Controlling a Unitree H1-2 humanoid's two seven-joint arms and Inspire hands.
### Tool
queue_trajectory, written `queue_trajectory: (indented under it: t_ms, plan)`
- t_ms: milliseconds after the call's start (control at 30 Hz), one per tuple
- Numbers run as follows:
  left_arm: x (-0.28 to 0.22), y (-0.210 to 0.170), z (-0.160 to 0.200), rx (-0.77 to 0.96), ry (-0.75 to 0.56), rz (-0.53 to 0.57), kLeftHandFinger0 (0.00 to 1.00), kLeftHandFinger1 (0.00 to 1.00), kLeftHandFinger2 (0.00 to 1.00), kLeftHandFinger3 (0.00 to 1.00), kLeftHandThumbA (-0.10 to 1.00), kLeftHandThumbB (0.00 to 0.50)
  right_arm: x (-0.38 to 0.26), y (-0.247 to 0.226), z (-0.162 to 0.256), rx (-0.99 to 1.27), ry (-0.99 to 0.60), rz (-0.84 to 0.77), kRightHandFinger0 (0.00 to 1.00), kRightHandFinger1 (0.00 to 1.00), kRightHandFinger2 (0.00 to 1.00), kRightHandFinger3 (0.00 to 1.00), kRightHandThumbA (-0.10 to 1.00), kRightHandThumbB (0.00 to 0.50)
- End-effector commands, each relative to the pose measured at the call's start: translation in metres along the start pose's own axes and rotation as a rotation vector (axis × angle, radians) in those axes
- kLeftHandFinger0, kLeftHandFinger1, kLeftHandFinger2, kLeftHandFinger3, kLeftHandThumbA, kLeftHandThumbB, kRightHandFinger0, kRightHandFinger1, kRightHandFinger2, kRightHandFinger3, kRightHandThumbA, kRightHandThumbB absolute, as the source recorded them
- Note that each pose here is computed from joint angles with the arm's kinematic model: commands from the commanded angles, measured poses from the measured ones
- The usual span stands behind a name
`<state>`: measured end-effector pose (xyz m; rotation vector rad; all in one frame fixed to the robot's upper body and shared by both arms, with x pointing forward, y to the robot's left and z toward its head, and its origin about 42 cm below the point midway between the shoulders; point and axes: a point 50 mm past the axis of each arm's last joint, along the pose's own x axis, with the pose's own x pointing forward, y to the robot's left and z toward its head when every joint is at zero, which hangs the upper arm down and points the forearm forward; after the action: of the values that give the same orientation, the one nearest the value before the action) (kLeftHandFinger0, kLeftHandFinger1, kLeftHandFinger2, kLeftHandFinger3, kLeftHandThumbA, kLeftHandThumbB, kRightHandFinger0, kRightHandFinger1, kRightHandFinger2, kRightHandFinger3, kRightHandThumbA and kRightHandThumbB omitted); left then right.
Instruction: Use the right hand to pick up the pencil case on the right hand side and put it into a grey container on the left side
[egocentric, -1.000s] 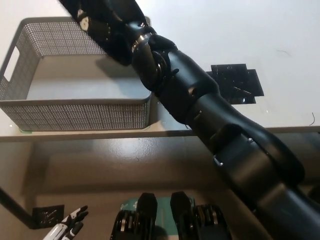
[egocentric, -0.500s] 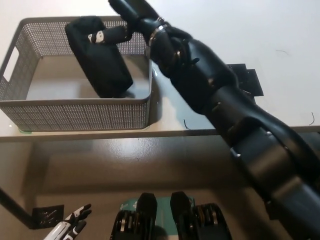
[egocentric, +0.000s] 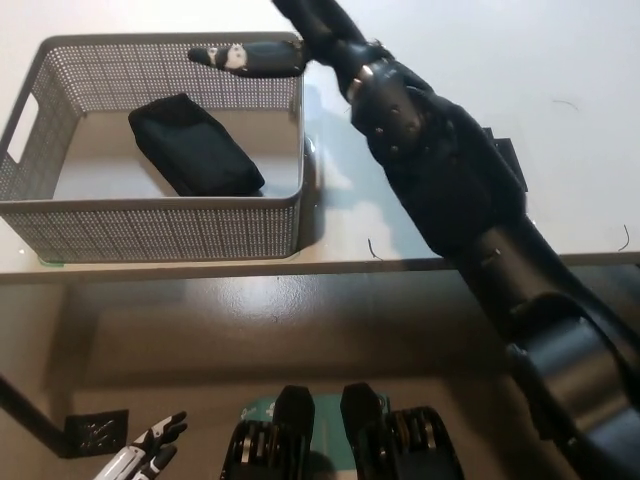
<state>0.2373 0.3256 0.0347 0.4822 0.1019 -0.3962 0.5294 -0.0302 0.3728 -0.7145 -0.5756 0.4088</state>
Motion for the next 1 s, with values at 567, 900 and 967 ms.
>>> queue_trajectory:
  t_ms: [567, 900, 967]
  plan:
    - [-0.024, 0.000, -0.011, 0.031, 0.027, 0.011, 1.00, 1.00, 1.00, 1.00, 1.00, 0.397, -0.290, -0.072, -0.028, 0.379, -0.143, -0.418, 1.00, 1.00, 1.00, 1.00, 1.00, 0.498]
    - [-0.027, 0.006, -0.013, 0.011, 0.028, 0.052, 1.00, 1.00, 1.00, 1.00, 1.00, 0.437, -0.394, -0.022, -0.076, 0.421, 0.125, -0.391, 1.00, 1.00, 1.00, 1.00, 1.00, 0.447]
    - [-0.028, 0.008, -0.015, -0.008, 0.029, 0.065, 1.00, 1.00, 1.00, 1.00, 1.00, 0.446, -0.415, -0.007, -0.091, 0.437, 0.188, -0.382, 1.00, 1.00, 1.00, 1.00, 1.00, 0.406]
